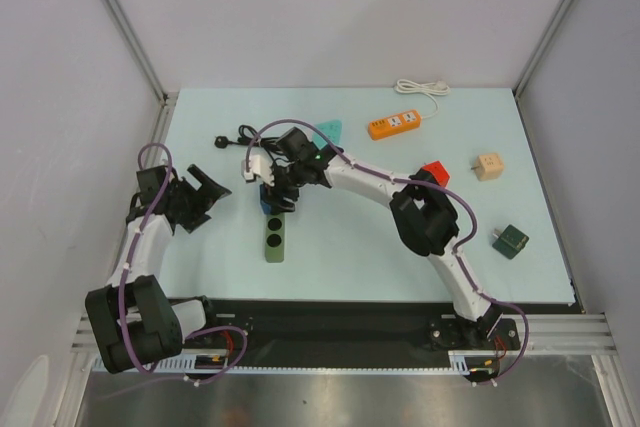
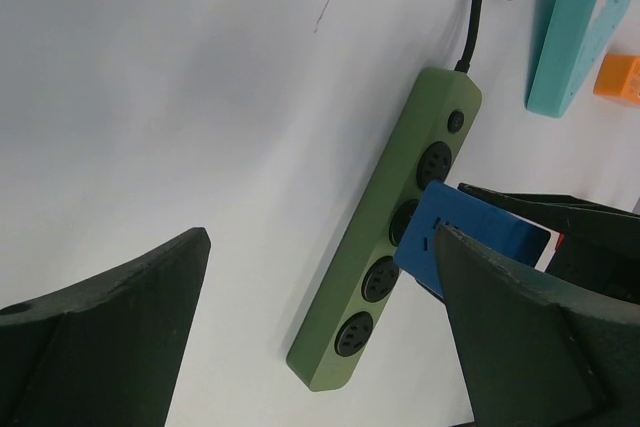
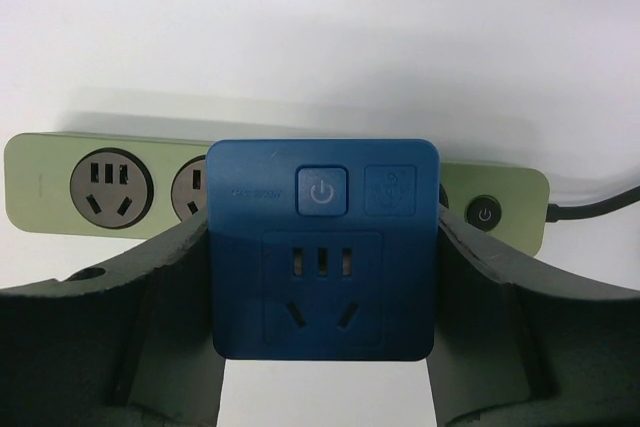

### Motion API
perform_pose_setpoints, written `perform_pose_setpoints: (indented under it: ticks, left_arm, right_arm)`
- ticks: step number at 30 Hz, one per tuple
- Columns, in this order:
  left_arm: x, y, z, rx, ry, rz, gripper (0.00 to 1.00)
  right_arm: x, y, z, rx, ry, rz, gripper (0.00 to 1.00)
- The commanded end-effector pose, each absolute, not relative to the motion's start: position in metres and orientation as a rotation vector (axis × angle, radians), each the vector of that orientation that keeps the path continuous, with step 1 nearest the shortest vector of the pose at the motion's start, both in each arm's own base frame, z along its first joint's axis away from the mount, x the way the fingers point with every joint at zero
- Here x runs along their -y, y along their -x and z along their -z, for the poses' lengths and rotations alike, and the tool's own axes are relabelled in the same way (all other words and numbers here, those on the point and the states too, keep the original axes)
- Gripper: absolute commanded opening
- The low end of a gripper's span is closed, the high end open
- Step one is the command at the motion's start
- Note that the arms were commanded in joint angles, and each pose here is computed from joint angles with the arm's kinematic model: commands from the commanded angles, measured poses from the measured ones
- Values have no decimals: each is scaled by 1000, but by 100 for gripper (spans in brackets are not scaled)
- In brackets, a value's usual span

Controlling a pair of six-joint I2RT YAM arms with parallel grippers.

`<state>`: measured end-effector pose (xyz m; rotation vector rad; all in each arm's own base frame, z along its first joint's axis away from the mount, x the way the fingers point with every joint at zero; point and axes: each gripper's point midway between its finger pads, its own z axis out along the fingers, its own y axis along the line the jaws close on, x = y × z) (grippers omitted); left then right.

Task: Insert the plug

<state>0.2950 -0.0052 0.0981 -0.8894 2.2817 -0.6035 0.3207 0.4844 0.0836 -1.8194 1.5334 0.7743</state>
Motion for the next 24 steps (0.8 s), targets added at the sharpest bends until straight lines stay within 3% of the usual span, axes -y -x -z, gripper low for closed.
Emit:
perform_pose_setpoints:
  ticks: [1, 15, 24]
  left_arm:
    - [3, -296, -106, -2248, 866, 602, 100]
    - [2, -296, -106, -2242, 868, 595, 100]
    - [2, -296, -106, -2242, 873, 599, 100]
  right_arm:
    - [-484, -317, -116, -1492, 1778, -777, 0]
    - [-482, -315, -109, -1524, 1736, -821, 0]
    - [-490, -328, -155, -1430, 1672, -836, 0]
